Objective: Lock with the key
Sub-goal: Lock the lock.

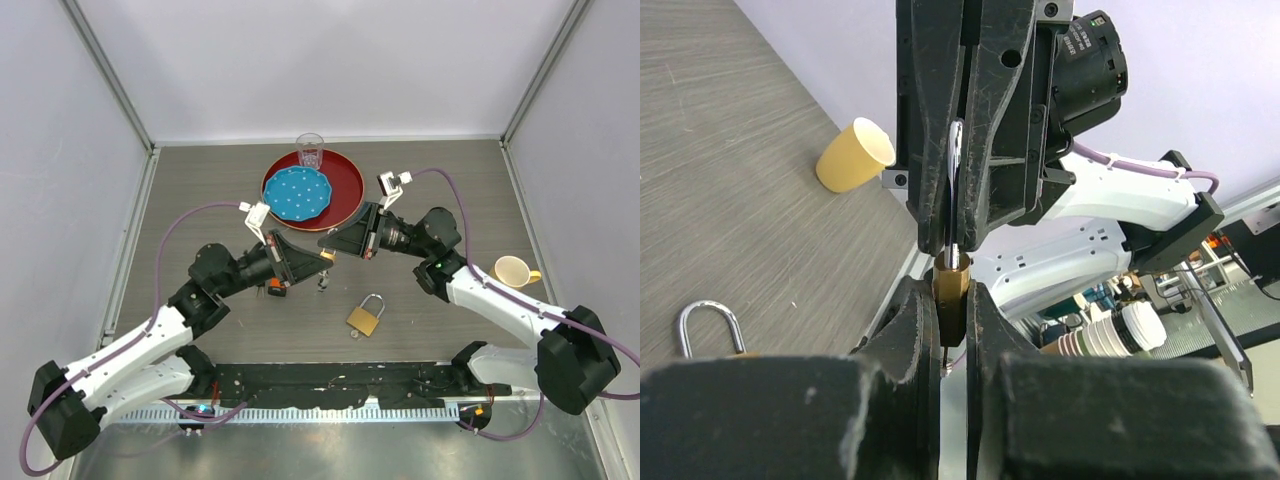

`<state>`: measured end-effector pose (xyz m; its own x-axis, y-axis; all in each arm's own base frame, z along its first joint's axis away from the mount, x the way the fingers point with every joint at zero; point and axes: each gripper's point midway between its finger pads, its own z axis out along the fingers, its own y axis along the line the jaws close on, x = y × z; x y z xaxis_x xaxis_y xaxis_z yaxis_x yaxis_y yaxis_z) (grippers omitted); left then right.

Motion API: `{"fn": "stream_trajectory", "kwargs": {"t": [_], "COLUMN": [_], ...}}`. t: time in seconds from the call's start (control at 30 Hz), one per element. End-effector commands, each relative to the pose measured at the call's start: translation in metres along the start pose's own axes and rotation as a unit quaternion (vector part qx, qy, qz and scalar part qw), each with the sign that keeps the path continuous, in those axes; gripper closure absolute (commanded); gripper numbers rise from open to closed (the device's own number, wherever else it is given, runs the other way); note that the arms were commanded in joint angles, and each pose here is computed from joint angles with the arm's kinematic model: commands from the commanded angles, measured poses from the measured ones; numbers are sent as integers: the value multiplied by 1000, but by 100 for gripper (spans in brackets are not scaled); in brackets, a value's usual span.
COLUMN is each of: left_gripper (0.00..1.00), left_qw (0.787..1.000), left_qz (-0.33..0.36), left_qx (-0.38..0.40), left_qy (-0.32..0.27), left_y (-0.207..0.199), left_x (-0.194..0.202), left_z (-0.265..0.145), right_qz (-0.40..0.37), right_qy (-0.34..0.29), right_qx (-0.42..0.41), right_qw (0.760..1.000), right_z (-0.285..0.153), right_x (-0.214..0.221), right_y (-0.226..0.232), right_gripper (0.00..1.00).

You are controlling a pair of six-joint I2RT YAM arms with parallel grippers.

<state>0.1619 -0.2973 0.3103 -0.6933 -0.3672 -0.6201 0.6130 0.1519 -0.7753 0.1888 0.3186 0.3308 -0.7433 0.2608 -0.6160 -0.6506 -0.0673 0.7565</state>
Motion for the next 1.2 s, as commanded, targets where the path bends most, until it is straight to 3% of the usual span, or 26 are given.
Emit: {"fn": "stream_trajectory", "kwargs": {"t": [0.0,0.07,0.1,0.17,0.2,0.4,0.5,0.73,1.17], "left_gripper": [96,81,66,49,35,13,8,7,12], "left_qw": [999,1000,1000,1000,999,995,992,986,979], "left_qz": [19,18,20,27,32,67,80,120,162], "left_qx": [27,10,6,-4,-9,-64,-86,-110,-122], "left_qy": [-17,-13,-17,-14,-19,-29,-37,-38,27], "left_y": [-16,-10,-10,-7,-8,3,8,16,41], "left_x": [-9,-7,-9,-7,-9,-13,-14,-10,6], "left_z": [-3,-4,-6,-8,-11,-30,-43,-61,-40], "right_qz": [-30,-34,-37,-39,-42,-44,-38,-18,22], "right_qy": [-14,-12,-12,-8,-9,-11,-27,-40,-43], "right_qx": [-25,-16,-17,-7,-6,10,17,36,80], "right_qw": [999,999,999,999,999,999,999,998,996], "right_z": [8,8,8,8,8,10,9,9,11], "right_x": [-16,-15,-16,-15,-17,-22,-28,-32,-31], "right_y": [20,17,19,16,18,18,20,13,-10], "right_gripper": [98,98,98,98,98,98,98,98,98]}}
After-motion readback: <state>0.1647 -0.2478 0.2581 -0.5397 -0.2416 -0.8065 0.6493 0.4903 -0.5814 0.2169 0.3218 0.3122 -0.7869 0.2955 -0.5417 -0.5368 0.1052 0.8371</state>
